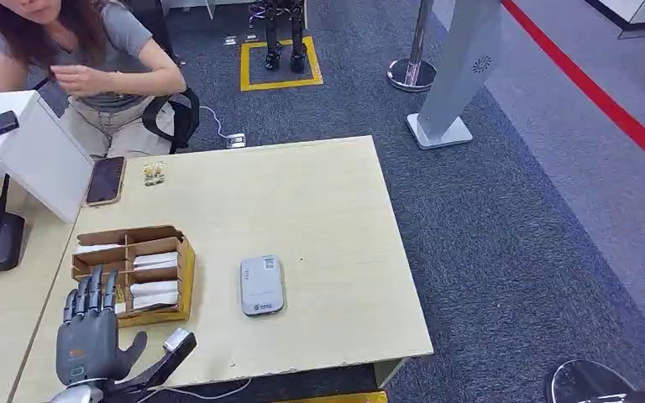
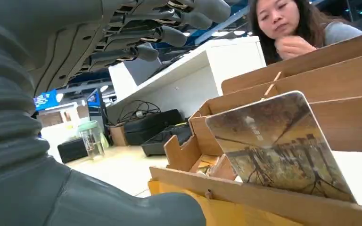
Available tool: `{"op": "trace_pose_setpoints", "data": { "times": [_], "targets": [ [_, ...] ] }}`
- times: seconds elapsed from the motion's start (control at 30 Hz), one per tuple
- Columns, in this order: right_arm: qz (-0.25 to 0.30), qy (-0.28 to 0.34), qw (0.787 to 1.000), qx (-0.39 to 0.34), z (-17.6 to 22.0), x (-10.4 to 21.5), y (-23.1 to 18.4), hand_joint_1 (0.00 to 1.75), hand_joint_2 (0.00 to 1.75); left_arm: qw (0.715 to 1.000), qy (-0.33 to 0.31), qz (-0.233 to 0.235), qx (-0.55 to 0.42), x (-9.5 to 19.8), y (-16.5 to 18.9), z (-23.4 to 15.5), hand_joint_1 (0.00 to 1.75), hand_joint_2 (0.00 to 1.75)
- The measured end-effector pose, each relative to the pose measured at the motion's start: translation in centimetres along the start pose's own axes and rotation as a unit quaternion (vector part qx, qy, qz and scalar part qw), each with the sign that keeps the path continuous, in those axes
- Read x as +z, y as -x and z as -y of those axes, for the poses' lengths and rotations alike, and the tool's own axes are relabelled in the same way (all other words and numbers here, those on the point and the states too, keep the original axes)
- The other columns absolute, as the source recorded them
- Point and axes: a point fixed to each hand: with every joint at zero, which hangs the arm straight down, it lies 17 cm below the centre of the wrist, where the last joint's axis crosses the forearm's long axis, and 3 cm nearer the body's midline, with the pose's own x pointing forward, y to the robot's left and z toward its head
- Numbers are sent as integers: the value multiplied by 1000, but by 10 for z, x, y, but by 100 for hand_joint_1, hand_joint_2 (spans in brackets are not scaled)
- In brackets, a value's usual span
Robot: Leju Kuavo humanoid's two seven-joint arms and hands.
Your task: Pass the card to the sensor for recognition and then transmit it.
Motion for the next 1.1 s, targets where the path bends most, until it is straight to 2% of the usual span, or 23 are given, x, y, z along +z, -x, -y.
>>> {"op": "trace_pose_setpoints", "data": {
  "times": [0.53, 1.1],
  "targets": [
    [1, 2, 1000, 5, 3, -1, 1, 0, 0, 999, 32, -2, -5, 1, 1, 26, 0, 175],
    [1, 0, 1000, 9, 5, -1, 1, 0, 0, 1000, 24, 11, -12, -12, -19, 27, 0, 175]
  ]
}}
